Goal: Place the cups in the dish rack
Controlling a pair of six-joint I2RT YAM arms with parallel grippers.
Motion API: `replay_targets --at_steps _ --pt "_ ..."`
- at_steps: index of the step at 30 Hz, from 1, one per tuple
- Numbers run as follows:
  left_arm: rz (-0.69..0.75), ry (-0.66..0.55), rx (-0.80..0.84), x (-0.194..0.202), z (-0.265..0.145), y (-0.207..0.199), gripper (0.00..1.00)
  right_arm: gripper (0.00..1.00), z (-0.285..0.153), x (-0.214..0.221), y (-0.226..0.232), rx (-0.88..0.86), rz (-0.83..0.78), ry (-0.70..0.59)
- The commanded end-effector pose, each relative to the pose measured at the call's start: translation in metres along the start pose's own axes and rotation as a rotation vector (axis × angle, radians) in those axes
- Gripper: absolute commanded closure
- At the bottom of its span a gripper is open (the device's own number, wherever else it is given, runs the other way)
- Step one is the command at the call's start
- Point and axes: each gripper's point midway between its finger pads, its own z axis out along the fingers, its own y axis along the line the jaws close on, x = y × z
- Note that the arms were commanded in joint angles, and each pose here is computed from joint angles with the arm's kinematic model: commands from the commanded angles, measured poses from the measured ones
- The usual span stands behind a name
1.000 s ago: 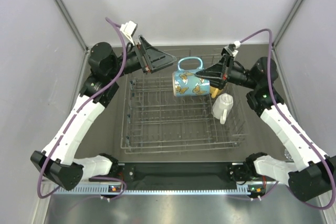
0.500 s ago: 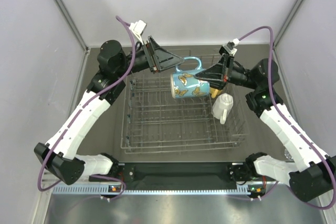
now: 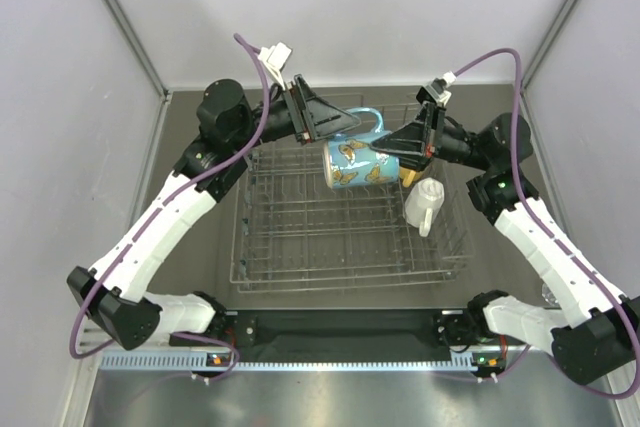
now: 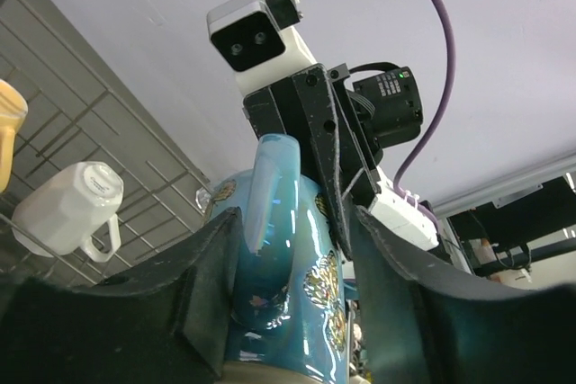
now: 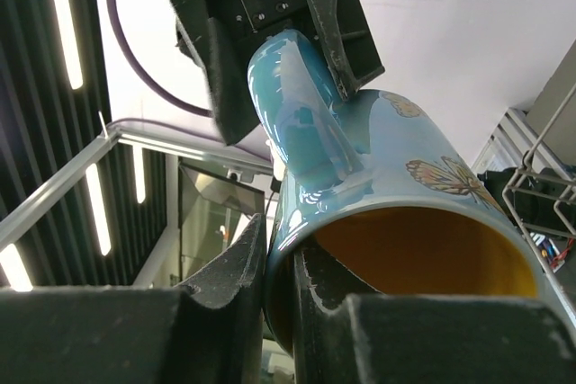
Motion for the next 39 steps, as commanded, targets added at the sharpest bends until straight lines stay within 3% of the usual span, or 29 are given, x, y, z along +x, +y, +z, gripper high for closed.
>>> replay_targets --at_steps 1,6,10,16,17,22,39 --pt "0.053 -0.009 0.053 -0.003 0.002 -0.021 0.45 1.0 0.001 0.009 0.052 -0.144 -0.146 -0.01" --pt "0.047 0.001 0.048 -0.002 0.007 -0.019 0.68 1.0 0.001 0.01 0.051 -0.145 -0.139 -0.01" --pt "0.041 0.016 0.02 0.001 0.008 -0.013 1.0 1.0 0.001 0.009 0.05 -0.145 -0.142 -0.013" --pt "0.047 0.01 -0.063 -0.004 0.008 -0.004 1.0 0.98 0.001 0.01 0.041 -0.119 -0.155 -0.007" --pt "0.042 0.012 -0.074 -0.005 0.008 -0.003 1.0 0.89 0.002 0.01 0.035 -0.091 -0.134 -0.006" --pt "0.009 0.008 -0.118 -0.012 0.012 -0.003 1.0 0.66 0.003 0.009 0.022 -0.045 -0.149 0.002" --pt "-0.056 -0.001 -0.2 -0.022 0.003 0.004 1.0 0.38 -0.022 -0.002 -0.025 0.104 -0.124 -0.021"
